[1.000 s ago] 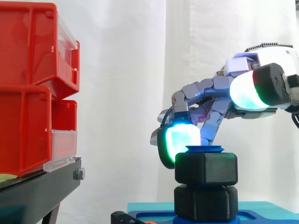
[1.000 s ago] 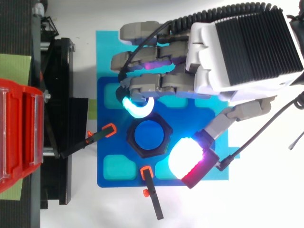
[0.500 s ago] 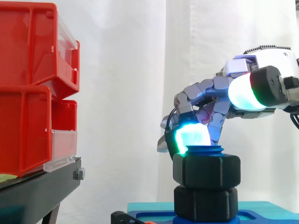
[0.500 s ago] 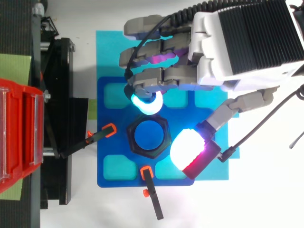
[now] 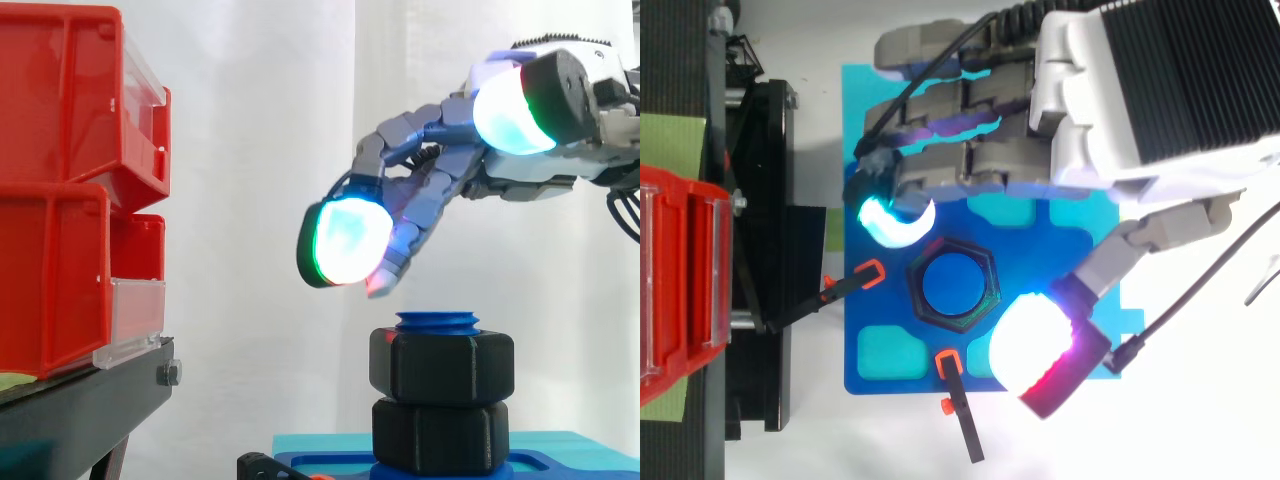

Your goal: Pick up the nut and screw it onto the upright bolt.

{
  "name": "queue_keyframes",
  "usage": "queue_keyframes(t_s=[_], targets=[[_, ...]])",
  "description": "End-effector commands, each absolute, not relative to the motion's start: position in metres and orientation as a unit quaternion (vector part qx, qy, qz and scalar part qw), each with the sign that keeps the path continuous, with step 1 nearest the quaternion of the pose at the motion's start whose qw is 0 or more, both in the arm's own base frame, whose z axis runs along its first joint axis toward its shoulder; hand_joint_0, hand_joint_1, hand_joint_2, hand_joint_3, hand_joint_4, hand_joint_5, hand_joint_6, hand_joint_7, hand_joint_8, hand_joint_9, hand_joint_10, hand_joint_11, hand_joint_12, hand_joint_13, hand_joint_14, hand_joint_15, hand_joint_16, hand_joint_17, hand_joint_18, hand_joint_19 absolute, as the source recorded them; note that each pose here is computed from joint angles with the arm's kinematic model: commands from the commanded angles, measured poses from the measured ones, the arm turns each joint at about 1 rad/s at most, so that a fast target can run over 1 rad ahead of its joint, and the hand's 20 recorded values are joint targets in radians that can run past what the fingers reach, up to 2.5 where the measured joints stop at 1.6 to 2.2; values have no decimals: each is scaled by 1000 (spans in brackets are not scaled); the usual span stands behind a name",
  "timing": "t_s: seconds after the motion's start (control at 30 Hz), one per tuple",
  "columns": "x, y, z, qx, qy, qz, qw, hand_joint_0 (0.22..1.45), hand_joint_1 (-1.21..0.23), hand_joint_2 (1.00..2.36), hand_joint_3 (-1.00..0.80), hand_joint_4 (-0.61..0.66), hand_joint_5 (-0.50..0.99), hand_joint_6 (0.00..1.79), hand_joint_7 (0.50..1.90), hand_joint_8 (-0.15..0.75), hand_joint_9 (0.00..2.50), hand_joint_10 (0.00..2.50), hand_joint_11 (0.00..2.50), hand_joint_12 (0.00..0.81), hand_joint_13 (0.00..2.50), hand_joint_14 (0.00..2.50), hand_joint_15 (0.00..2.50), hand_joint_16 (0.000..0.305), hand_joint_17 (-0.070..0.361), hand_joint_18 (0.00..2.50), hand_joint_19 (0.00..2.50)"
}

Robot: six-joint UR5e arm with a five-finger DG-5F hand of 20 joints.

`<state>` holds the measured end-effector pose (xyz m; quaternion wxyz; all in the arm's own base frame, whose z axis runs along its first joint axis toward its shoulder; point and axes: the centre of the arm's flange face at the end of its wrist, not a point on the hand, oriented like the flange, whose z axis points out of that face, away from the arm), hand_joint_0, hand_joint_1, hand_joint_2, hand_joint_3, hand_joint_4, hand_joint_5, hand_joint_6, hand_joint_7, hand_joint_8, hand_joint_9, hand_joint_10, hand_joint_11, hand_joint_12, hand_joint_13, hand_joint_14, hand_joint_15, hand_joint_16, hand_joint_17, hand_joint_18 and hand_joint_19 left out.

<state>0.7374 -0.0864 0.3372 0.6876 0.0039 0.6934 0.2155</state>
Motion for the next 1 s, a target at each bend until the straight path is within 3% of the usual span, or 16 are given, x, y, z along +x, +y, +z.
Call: queue_keyframes(t_s=[0.0,0.2,0.37,0.6,0.77,0.97], targets=[[742,-76,340,-4,683,219,697,486,-178,1000,-500,244,-141,502,715,254,803,0,0,292,394,0,0,35,78,76,0],[753,-66,317,-1,681,221,698,483,-165,1000,-500,234,-151,502,677,249,756,0,0,295,362,0,0,36,82,49,0],[757,-62,313,-3,671,225,706,480,-151,1000,-500,221,-162,502,663,245,715,0,0,303,327,0,0,37,83,24,0],[754,-62,310,0,681,224,697,478,-140,1000,-500,209,-171,501,657,242,680,0,0,311,297,0,0,38,86,0,0],[744,-59,286,2,698,226,680,475,-133,1000,-500,218,-167,502,677,246,667,0,0,314,288,0,0,38,86,0,0],[747,-56,286,7,692,224,686,475,-133,1000,-500,225,-161,502,698,255,670,0,0,314,287,0,0,38,86,0,0]])
